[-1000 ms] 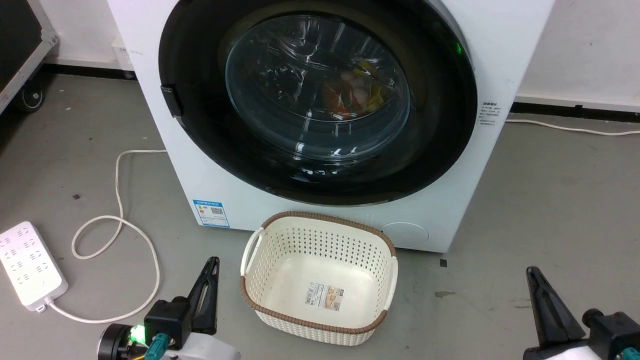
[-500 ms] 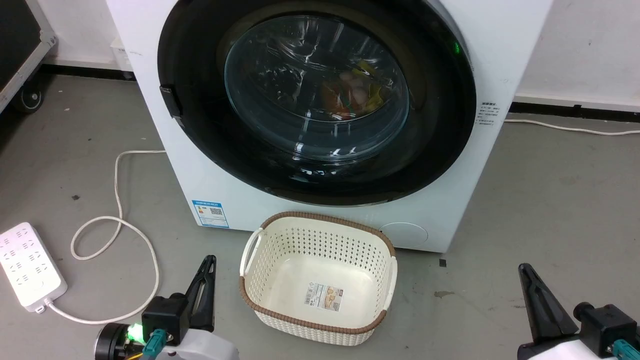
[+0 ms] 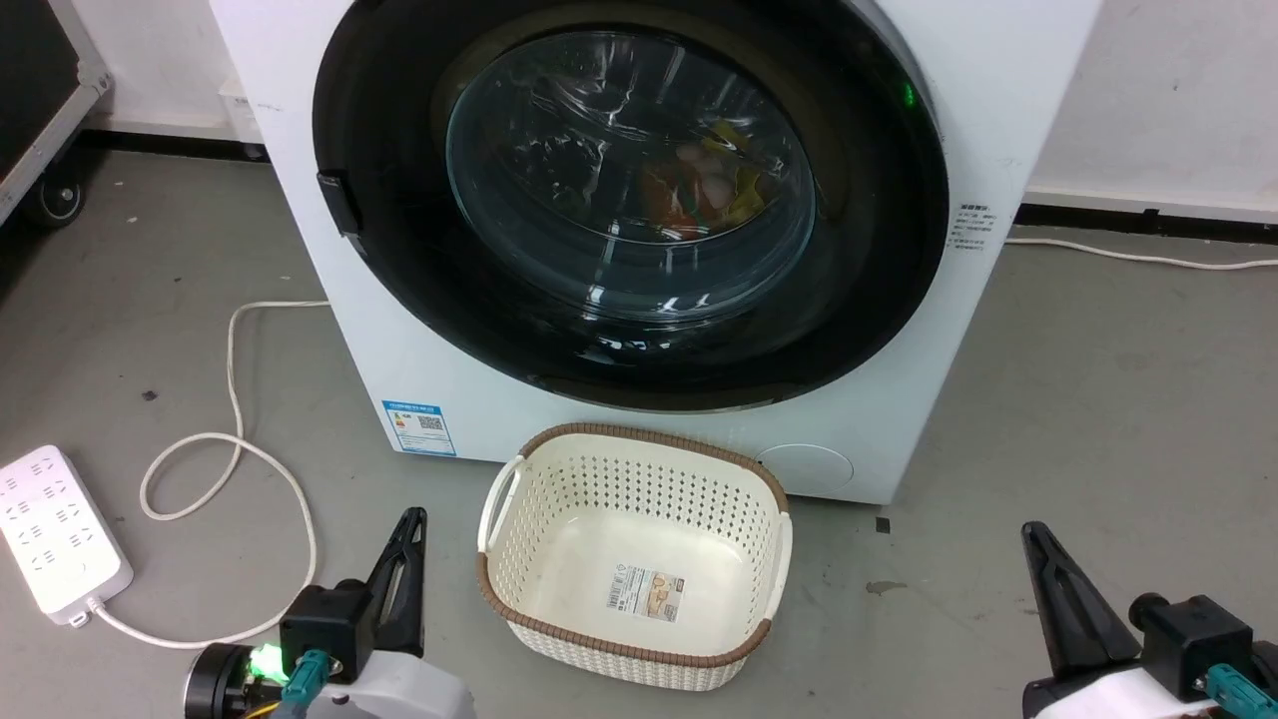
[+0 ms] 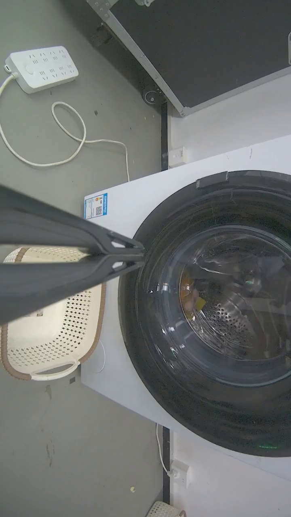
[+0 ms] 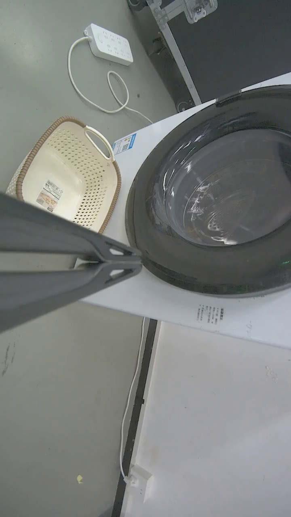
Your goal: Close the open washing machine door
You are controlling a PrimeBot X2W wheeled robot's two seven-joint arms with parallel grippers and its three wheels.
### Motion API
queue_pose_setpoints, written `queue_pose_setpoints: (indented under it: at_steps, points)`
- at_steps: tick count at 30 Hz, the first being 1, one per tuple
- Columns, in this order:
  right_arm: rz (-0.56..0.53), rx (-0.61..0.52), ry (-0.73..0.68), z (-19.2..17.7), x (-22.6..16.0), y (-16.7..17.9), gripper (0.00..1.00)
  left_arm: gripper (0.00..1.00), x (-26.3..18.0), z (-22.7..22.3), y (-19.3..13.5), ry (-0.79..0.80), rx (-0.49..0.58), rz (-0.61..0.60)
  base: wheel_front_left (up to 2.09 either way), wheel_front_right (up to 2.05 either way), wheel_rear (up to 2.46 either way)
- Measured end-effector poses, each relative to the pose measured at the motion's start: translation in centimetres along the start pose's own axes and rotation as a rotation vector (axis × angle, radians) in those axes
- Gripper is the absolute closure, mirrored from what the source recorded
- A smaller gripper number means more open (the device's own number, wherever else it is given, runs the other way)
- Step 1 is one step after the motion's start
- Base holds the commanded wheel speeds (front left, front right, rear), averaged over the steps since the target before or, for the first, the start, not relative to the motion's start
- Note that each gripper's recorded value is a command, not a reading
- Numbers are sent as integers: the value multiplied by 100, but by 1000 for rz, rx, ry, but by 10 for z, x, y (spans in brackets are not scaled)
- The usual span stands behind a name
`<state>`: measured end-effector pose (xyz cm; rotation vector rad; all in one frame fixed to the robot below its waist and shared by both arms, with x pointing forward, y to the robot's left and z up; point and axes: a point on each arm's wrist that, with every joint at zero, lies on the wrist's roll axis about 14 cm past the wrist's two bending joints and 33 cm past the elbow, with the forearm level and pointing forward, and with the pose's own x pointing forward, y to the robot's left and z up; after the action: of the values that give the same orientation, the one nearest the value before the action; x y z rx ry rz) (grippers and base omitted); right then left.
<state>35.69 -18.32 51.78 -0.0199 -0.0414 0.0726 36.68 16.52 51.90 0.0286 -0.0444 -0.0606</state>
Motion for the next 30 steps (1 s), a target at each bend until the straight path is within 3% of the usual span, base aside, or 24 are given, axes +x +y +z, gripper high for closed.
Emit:
queue_pose_setpoints:
  at_steps: [30]
  points:
    - [28, -14, 32, 1, 6, 10, 100, 100, 2, 3, 6, 25, 12, 24, 0, 0, 0]
